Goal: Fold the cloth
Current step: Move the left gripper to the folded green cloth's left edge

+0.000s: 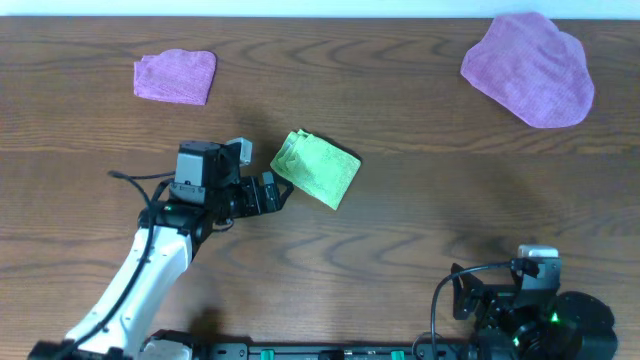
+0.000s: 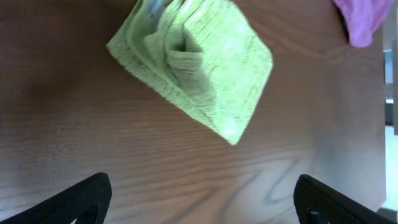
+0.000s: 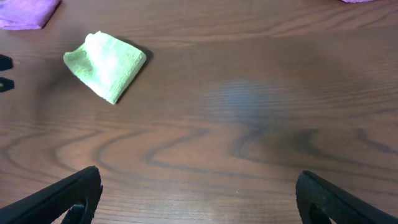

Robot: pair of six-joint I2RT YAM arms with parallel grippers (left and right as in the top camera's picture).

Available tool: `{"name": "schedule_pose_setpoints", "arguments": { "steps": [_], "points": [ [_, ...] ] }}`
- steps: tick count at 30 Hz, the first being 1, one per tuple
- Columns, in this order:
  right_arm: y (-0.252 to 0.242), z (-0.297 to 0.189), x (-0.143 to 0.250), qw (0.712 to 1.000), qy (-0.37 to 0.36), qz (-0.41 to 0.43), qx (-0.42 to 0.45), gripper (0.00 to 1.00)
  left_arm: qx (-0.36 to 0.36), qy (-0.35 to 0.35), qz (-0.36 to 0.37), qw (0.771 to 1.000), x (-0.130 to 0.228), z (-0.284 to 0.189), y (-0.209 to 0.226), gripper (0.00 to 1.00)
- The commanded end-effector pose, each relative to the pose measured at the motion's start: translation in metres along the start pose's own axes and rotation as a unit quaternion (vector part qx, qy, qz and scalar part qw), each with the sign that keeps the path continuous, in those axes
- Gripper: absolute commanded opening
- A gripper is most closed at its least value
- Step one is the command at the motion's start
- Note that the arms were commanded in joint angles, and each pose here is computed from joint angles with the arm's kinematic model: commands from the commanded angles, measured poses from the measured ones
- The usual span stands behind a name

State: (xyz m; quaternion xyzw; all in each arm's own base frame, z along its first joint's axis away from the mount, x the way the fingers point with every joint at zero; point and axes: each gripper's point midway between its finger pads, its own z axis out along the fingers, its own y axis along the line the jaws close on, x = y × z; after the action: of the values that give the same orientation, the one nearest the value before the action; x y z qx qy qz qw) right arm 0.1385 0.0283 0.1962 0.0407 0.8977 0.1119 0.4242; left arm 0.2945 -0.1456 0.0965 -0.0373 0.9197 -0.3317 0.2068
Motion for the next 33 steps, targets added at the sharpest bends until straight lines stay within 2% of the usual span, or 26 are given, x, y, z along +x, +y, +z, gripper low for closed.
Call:
{"name": "schedule_pose_setpoints", "arguments": {
  "steps": [1,19,33],
  "points": [
    [-0.001,0.000,0.000,1.000,-0.001,-0.004,0.003,0.99,-0.013,0.009,-0.025,1.000,0.002,0.011,0.013,0.95],
    [-0.001,0.000,0.000,1.000,-0.002,-0.004,0.003,0.99,-0.015,0.017,-0.046,0.999,-0.004,0.051,0.038,0.95],
    [-0.001,0.000,0.000,1.000,-0.002,-0.004,0.003,0.99,-0.009,-0.005,-0.061,0.998,-0.019,0.067,0.057,0.95]
  ]
}}
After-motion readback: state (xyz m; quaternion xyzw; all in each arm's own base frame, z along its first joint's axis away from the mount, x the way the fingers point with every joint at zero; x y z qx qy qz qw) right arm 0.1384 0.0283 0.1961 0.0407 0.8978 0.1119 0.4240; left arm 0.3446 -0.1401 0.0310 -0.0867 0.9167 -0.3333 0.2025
